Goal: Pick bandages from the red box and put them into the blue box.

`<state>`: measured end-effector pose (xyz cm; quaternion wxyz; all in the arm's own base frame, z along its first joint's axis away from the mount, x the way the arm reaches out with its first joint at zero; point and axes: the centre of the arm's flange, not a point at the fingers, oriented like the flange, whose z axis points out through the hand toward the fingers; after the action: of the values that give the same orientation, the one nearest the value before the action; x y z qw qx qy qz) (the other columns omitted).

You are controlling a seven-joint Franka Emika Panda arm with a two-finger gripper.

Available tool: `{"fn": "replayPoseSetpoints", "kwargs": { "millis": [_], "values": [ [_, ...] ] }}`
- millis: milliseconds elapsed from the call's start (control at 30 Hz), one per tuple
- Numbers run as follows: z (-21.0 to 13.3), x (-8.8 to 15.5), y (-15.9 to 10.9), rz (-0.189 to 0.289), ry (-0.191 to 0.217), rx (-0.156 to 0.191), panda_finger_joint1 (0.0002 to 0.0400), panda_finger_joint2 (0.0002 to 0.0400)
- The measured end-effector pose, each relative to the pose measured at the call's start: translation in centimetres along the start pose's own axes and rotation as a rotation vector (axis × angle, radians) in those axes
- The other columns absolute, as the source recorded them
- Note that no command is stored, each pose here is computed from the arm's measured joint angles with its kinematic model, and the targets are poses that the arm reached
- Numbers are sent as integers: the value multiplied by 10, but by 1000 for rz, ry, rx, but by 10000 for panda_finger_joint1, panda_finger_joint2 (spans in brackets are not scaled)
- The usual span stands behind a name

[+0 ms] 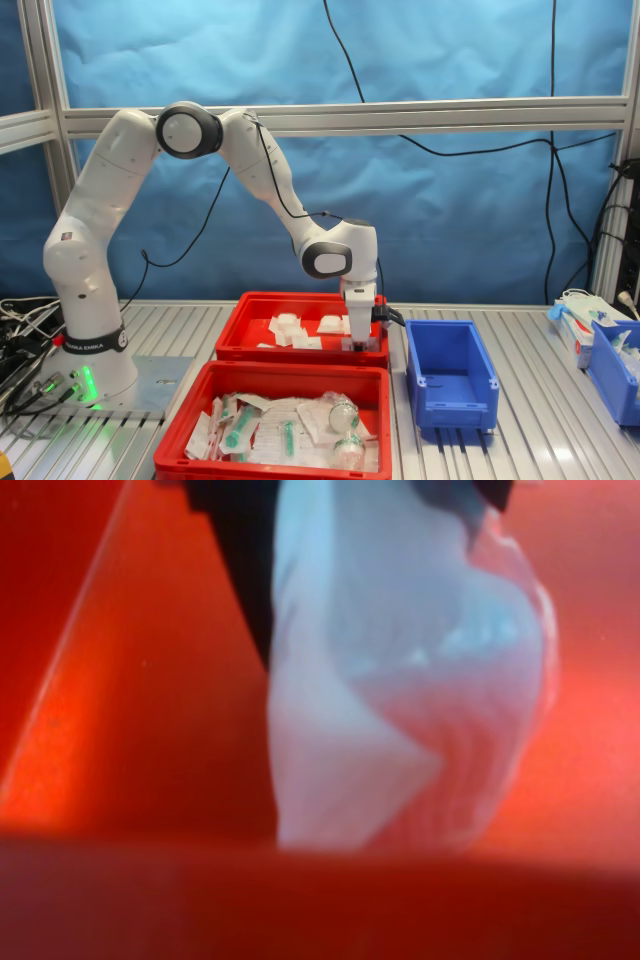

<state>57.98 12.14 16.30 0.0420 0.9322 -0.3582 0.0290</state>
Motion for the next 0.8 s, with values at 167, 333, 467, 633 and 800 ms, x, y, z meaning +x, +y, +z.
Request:
{"fn": "replayPoseSetpoints", "kwargs": {
  "millis": [167, 333, 467, 633, 800],
  "values": [
    [0, 0, 0, 0, 0, 0, 56, 56],
    [0, 0, 0, 0, 0, -1, 56, 56],
    [-2, 0, 0, 1, -2, -3, 56, 56],
    [-18, 2, 0, 4, -8, -5, 56, 56],
    [-47, 5, -1, 9, -9, 5, 57, 57]
  ]
}}
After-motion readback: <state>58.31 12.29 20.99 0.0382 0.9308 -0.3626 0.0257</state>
